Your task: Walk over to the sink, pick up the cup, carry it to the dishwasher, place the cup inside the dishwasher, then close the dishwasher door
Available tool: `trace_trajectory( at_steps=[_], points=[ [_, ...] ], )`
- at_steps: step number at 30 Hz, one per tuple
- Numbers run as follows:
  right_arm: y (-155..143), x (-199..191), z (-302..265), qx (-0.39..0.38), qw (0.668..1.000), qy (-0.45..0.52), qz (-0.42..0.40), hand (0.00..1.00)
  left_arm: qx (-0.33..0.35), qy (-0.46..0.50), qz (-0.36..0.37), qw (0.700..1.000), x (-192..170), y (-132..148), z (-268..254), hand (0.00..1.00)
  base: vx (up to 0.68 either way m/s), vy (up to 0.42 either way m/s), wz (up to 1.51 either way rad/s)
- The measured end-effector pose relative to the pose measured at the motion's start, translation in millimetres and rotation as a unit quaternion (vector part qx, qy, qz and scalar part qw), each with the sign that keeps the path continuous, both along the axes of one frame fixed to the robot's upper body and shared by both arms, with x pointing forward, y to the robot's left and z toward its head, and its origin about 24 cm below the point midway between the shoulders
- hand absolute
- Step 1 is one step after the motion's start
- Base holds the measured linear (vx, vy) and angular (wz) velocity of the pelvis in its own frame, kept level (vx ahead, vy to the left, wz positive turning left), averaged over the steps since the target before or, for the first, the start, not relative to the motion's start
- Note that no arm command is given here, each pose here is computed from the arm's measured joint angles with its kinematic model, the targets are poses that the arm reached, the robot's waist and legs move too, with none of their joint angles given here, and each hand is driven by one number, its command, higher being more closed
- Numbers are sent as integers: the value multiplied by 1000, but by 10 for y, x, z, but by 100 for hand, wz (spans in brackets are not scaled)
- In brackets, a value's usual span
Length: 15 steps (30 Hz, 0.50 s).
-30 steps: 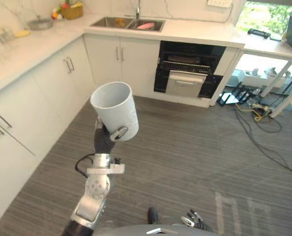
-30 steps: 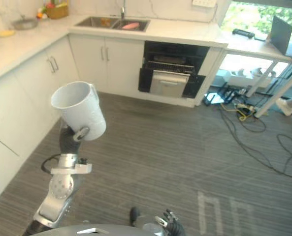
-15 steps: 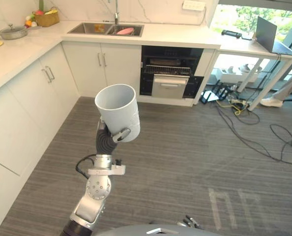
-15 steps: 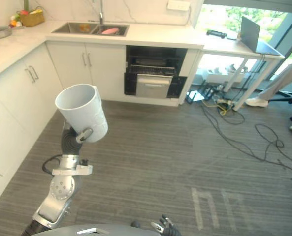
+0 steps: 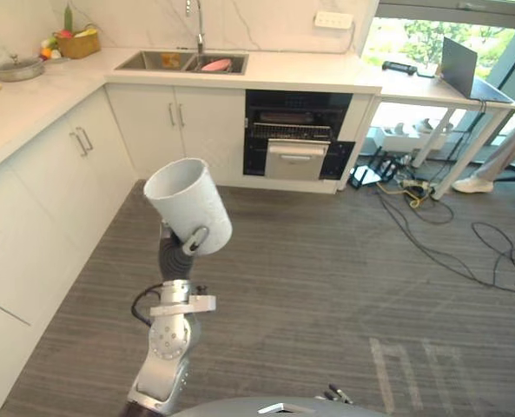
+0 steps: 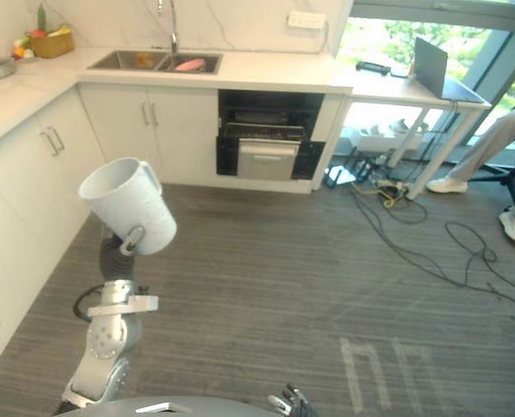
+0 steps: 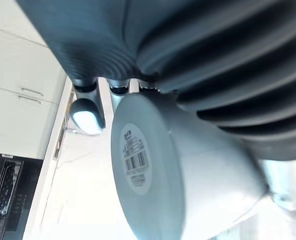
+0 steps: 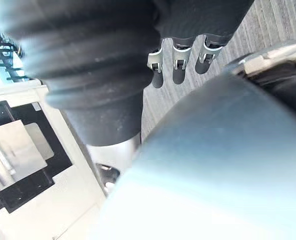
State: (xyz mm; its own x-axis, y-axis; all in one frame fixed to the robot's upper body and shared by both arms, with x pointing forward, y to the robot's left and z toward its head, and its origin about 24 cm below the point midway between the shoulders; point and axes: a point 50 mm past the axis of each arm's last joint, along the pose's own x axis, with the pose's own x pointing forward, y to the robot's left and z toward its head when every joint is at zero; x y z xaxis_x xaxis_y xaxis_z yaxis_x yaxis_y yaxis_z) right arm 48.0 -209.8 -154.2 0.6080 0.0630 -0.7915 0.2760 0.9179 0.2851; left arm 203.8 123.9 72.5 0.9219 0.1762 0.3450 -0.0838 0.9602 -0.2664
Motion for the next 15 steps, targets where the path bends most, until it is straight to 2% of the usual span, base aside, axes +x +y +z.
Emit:
trace_trajectory(
  at_steps=[3,9,12,15],
  points=[
    [-27,7,18,5,1000,-6,-11,0,-50,22,37,998,-52,149,-90,100,115,97,23],
    [-226,171,53,-9,999,-24,-34,0,-52,24,63,996,-59,254,-132,100,214,224,8],
    [-83,275,35,16,999,-38,-24,0,-47,50,101,993,-98,415,-244,100,392,138,-27],
    [-66,189,6,15,999,-21,-36,0,-32,62,79,994,-126,433,-308,100,283,202,-7]
  ],
)
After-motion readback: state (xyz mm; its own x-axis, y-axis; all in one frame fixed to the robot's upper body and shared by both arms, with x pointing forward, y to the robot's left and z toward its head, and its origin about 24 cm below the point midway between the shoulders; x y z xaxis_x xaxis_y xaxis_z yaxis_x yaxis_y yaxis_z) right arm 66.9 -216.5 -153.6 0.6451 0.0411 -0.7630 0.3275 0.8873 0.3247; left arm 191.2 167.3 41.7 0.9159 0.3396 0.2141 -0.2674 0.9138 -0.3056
